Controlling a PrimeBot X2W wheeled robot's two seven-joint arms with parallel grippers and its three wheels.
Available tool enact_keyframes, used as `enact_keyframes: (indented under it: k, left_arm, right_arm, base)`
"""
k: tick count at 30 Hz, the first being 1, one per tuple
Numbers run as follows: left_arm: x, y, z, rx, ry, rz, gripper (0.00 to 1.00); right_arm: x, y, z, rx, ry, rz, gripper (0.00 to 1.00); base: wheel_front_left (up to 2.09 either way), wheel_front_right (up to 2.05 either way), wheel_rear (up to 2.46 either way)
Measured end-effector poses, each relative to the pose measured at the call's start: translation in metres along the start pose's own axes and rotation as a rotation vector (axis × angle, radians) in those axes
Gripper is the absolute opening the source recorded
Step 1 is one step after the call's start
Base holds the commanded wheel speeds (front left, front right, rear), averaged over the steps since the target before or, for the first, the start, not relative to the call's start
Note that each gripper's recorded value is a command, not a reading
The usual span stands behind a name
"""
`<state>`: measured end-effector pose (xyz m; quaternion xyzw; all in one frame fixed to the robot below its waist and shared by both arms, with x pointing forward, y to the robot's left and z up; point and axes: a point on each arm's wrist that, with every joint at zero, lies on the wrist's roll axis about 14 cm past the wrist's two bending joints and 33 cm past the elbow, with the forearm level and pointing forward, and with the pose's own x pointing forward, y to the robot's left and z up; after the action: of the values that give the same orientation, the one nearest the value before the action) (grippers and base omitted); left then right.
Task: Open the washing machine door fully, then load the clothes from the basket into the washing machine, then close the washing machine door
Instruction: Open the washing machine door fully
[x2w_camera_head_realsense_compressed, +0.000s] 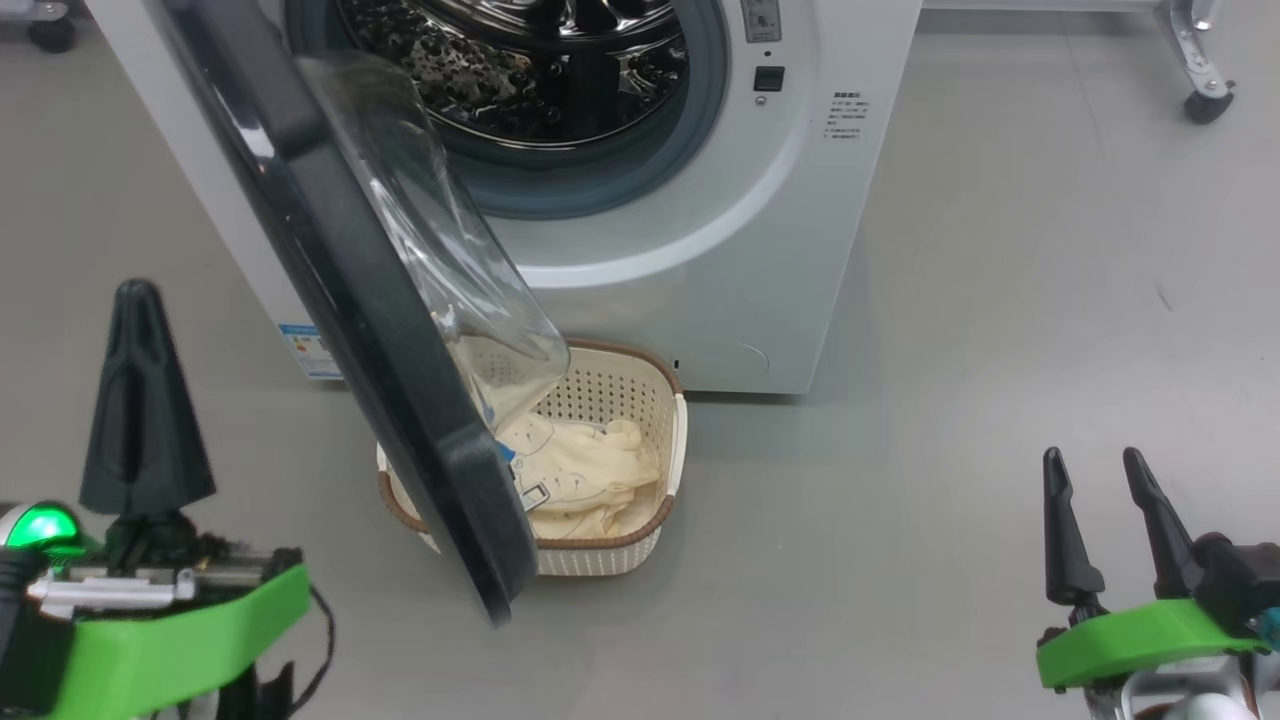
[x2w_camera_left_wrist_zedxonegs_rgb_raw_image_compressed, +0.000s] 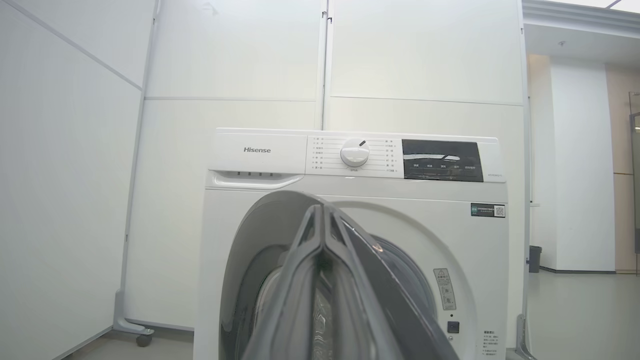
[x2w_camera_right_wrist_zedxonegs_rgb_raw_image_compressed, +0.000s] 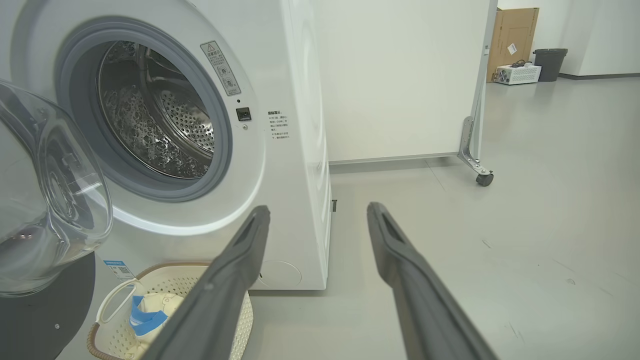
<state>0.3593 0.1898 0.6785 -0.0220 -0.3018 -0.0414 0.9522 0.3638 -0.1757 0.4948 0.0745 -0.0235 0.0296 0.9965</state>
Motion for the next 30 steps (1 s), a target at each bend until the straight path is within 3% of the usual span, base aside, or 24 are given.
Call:
enact_keyframes:
  k: [3,7,14,22,30]
  left_arm:
    - [0.012,-0.034,0.034,-0.024,-0.075,-0.099,0.0]
    - [0.015,-0.093,0.058,-0.13,-0.089,-0.259,0.0]
    - [-0.016,-0.159,0.005,-0.397,0.22,-0.359,0.0]
    - [-0.053,-0.174,-0.065,-0.42,0.493,-0.313,0.0]
    - [-0.066,-0.164,-0.097,-0.393,0.575,-0.225,0.0]
  right_arm:
    - [0.003,0.005,0.0,0.004,0.0,0.015,1.0]
    - [0.007,0.012,-0.001,0.011,0.0,0.038,1.0]
    - [0.009,0.02,-0.001,0.02,0.0,0.059,1.0]
    - [0.01,0.021,-0.004,0.023,0.008,0.062,1.0]
    - [0.012,0.021,-0.009,0.032,0.023,0.062,1.0]
  base:
    - [0.0,0.0,0.0]
    - [0.0,0.0,0.0]
    - [0.0,0.0,0.0]
    - [0.0,0.0,0.0]
    - [0.0,0.0,0.0]
